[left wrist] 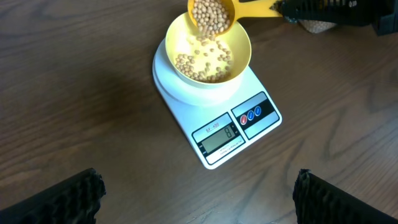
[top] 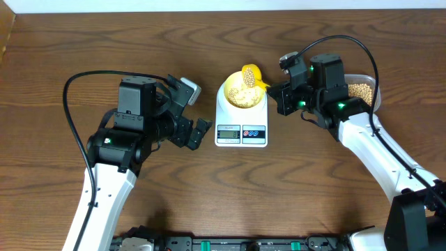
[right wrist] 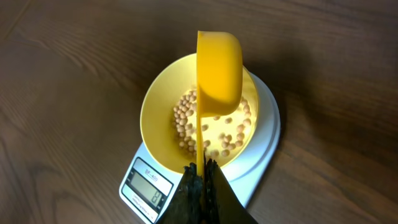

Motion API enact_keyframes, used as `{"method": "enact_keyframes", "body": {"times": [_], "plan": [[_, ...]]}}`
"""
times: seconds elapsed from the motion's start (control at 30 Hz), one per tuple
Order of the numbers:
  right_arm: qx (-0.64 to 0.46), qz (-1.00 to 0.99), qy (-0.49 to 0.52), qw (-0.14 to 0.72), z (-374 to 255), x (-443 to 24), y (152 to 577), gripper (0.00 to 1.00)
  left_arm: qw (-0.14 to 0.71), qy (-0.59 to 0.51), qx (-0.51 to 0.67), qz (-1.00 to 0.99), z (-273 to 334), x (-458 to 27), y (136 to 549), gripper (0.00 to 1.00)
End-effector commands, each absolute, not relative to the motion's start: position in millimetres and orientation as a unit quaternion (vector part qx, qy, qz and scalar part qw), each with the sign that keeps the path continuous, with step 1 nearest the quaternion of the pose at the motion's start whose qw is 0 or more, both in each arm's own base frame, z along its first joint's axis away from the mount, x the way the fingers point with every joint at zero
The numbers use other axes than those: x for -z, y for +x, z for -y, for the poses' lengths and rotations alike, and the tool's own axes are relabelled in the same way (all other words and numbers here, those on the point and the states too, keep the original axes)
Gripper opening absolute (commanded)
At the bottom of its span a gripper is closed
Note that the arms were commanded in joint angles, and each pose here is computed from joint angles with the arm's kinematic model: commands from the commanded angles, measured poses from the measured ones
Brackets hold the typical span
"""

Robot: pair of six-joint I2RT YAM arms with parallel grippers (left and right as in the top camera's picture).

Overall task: Scoop item into bowl and weigh 50g on scale
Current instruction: 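Tilt the scoop with the right gripper to pour soybeans into the bowl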

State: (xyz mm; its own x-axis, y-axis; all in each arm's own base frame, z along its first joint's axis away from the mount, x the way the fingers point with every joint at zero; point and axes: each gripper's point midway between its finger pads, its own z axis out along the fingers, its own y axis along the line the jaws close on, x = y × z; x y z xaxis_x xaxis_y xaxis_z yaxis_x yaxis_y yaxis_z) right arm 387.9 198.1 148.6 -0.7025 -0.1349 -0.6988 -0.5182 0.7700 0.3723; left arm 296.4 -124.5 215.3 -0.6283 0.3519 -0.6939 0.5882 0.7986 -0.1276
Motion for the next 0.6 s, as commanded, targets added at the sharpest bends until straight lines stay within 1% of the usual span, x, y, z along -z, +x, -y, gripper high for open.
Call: {"method": "enact_keyframes", "body": {"times": [0.0, 0.2, 0.37, 0.57], "plan": [[-0.280, -0.870, -0.207, 0.349, -203.7, -157.7, 387.1, 0.01, 0.340, 0.265, 0.180, -0.884, 126.3, -217.1, 296.8, 1.00], [-0.274, -0.865, -0.226, 0.355, -204.9, -158.2, 387.0, 0.01, 0.340, 0.265, 0.180, -0.884, 126.3, -217.1, 296.8, 1.00], [-0.244, -0.841, -0.303, 0.376, -207.8, -157.9, 385.1, 0.01, 0.340, 0.265, 0.180, -0.884, 126.3, -217.1, 296.8, 1.00], [-0.238, -0.839, -0.310, 0.378, -207.3, -157.5, 385.4, 0.01, 0.340, 0.265, 0.180, -0.884, 126.3, -217.1, 296.8, 1.00]]}}
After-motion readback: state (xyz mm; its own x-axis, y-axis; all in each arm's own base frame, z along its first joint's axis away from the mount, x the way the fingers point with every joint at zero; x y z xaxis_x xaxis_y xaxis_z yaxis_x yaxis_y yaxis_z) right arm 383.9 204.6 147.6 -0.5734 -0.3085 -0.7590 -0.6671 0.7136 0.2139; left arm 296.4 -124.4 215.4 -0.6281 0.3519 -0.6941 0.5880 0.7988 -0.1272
